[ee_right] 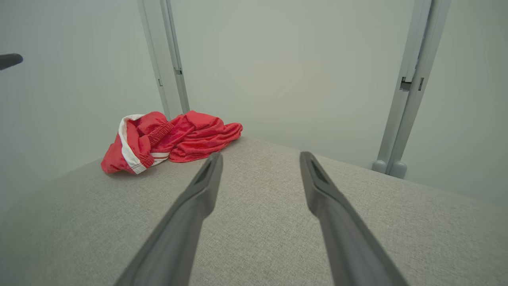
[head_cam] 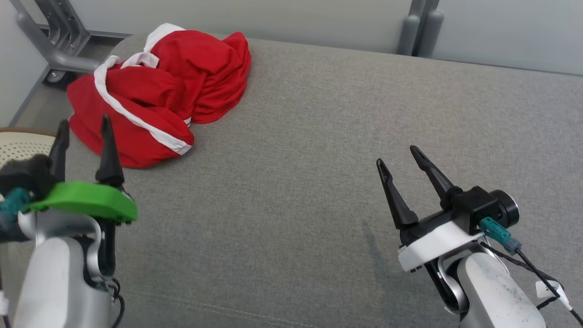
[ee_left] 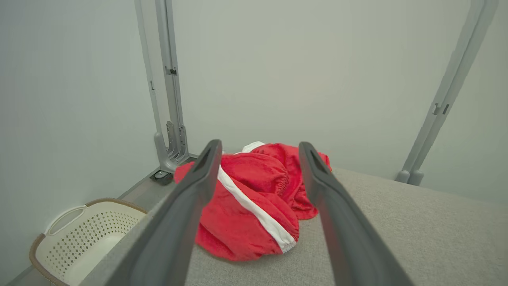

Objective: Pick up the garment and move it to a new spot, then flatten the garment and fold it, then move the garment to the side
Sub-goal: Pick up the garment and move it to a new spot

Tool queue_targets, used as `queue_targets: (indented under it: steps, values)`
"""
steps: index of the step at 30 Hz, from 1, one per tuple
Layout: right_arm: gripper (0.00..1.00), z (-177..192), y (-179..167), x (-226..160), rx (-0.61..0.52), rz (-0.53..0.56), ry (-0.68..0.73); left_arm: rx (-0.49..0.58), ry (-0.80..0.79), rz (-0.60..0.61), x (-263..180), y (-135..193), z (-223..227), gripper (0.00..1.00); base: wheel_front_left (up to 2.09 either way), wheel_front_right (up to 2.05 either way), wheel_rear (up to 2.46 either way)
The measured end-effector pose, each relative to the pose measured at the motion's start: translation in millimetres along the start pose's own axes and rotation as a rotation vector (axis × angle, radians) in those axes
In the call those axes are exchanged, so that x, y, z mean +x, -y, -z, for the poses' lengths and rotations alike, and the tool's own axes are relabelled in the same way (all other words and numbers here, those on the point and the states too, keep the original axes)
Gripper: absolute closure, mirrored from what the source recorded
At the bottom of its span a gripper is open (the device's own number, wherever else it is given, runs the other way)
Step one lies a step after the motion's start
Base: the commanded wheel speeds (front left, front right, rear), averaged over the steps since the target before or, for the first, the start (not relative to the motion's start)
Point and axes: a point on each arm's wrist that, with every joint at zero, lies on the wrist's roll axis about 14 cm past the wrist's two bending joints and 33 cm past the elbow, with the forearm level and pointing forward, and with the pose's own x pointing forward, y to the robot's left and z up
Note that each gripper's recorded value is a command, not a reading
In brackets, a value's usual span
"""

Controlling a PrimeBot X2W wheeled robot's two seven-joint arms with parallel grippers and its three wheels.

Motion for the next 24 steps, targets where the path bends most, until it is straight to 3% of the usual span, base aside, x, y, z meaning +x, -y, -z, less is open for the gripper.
queue_targets:
  steps: [6, 12, 24]
  values:
    - [0.0, 7.3, 18.5, 4.1, -0.007, 0.029, -0.007, -0.142, -0.079, -0.053, 51.4, -6.8, -0.1, 0.0, 0.0, 0.0, 0.0]
    - [0.0, 9.9, 38.1, 8.6, -0.014, 0.059, 0.001, -0.113, -0.24, -0.139, 81.3, -35.7, 30.5, 0.0, 0.0, 0.0, 0.0]
    - [0.0, 29.8, 99.2, 6.0, -0.058, 0.171, -0.024, -0.125, -0.408, -0.201, 134.0, -37.7, 90.4, 0.0, 0.0, 0.0, 0.0]
